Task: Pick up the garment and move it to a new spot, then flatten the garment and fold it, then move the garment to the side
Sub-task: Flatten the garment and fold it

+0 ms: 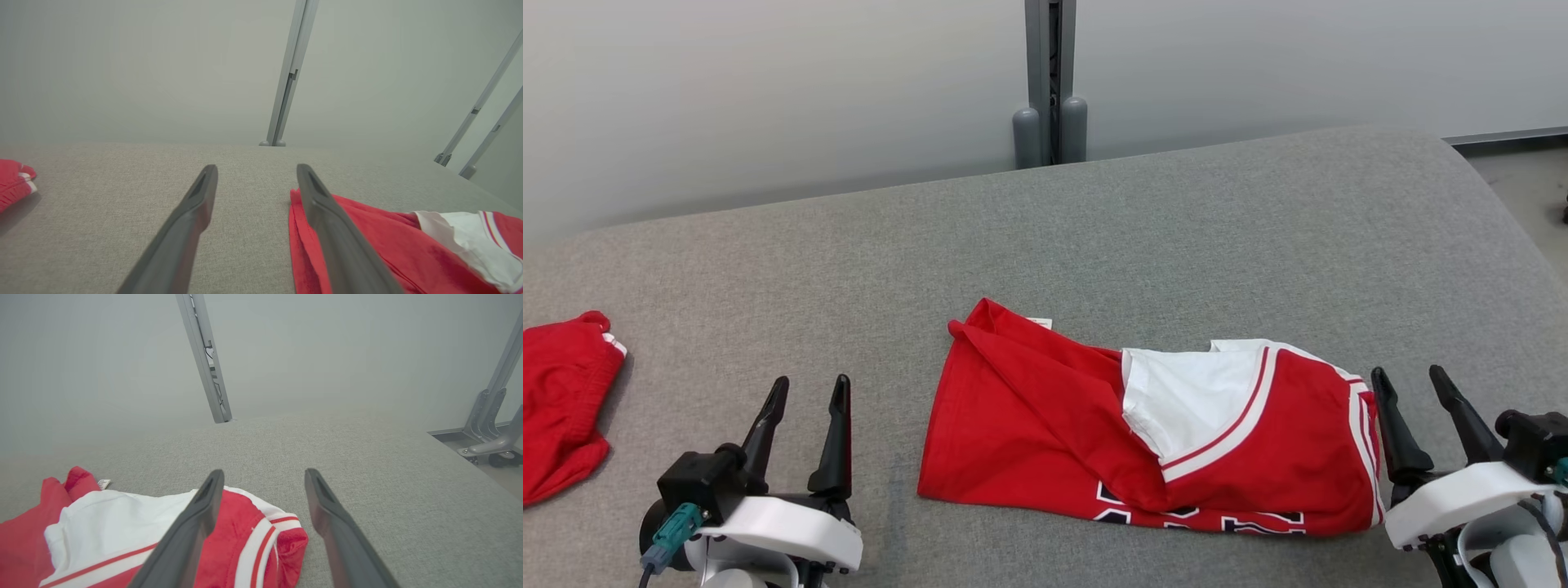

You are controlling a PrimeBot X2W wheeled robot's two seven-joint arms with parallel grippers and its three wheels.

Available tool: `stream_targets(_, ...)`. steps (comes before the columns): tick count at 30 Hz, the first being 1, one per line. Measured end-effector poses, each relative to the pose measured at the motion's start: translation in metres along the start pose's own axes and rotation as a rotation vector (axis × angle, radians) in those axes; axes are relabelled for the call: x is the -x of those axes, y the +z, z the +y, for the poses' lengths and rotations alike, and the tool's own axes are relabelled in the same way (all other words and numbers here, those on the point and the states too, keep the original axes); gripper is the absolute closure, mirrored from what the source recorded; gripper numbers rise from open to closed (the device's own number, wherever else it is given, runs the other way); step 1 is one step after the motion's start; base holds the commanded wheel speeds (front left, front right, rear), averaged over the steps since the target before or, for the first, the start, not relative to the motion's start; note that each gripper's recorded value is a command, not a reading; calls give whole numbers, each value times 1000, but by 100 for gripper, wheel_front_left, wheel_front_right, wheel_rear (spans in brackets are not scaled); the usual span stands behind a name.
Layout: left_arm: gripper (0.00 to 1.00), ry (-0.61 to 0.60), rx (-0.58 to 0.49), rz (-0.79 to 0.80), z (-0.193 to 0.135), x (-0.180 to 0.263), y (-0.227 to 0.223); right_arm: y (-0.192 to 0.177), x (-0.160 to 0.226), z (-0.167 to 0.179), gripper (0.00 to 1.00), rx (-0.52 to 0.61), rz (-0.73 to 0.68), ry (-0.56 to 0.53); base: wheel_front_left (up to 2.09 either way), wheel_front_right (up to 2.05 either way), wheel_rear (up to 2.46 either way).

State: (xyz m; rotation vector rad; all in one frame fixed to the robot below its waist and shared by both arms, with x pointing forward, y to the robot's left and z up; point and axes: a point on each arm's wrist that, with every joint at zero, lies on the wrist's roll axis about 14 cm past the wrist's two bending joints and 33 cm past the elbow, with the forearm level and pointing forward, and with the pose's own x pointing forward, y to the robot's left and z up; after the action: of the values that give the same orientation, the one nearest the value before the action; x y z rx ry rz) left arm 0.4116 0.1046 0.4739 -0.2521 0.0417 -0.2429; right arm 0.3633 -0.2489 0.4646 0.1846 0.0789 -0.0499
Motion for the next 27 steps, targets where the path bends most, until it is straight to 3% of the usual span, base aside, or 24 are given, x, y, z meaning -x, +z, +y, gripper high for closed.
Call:
stream_targets(12, 0, 13, 2, 1, 4, 2, 0, 0, -1, 22, 0, -9, -20, 27, 0, 0, 0)
stream_targets(27, 0, 11, 9, -2, 3, -3, 0, -8, -36, 66, 0, 35, 186, 186, 0, 0, 0)
